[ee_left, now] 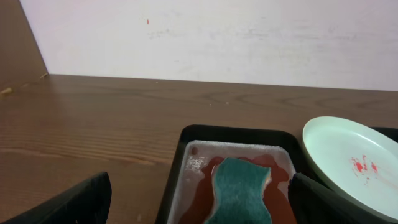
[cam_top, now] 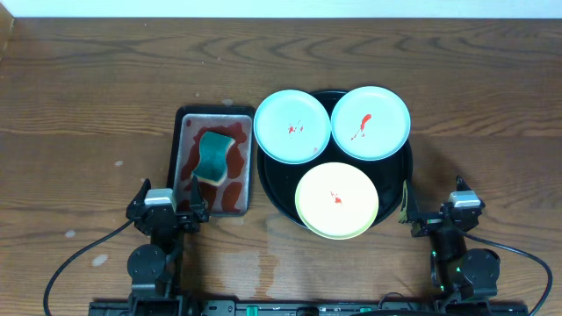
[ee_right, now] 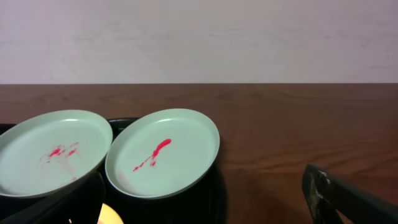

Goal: Clean dirty plates on tray and stack at the side

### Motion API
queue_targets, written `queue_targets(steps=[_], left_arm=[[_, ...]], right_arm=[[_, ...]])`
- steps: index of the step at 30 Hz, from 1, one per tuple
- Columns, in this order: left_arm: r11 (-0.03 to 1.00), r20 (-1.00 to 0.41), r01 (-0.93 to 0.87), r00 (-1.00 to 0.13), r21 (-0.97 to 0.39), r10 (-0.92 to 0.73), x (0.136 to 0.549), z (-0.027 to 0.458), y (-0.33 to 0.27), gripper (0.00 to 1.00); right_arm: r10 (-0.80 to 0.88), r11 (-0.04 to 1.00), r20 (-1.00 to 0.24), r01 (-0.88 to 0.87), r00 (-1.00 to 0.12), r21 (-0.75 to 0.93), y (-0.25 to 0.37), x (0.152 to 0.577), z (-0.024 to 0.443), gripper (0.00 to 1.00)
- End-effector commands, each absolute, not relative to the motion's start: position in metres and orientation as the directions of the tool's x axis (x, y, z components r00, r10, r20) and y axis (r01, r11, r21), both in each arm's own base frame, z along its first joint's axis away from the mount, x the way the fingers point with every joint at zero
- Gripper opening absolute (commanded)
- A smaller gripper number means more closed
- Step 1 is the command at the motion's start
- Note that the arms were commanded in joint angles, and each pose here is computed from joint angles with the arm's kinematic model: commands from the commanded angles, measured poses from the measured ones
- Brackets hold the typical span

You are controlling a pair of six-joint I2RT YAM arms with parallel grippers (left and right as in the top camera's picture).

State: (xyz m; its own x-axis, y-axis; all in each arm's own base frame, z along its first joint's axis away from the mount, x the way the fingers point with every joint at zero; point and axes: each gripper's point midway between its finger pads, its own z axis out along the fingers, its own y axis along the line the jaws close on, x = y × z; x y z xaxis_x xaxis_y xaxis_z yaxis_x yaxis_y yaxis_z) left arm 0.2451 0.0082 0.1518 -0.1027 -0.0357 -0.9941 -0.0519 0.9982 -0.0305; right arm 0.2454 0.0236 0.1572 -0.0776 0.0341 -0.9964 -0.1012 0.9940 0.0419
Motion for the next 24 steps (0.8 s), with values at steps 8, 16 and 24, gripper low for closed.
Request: queue_targets(steps=[8, 16, 24], left_arm=[[0.998, -0.987, -0.068, -0.158, -0.012, -0.023, 0.244, 0.135, 0.011, 0.91], [0.993, -0.983, -0.066, -0.143, -0.103, -0.111, 0.243, 0.145, 0.009, 0.91], [0.990, -0.952, -0.084, -0.274, -0.114, -0.133, 0.243, 0.159, 0.008, 0.91]], right_arm=[[0.018, 0.993, -0.997, -0.114, -0.079, 0.027, 0.026, 0.245, 0.156, 0.99], [0.067, 0.989, -0.995, -0.127, -0.076, 0.076, 0.029, 0.245, 0.159, 0.99], [0.061, 0.988, -0.993, -0.136, -0.105, 0.076, 0.031, 0.244, 0.161, 0.99]])
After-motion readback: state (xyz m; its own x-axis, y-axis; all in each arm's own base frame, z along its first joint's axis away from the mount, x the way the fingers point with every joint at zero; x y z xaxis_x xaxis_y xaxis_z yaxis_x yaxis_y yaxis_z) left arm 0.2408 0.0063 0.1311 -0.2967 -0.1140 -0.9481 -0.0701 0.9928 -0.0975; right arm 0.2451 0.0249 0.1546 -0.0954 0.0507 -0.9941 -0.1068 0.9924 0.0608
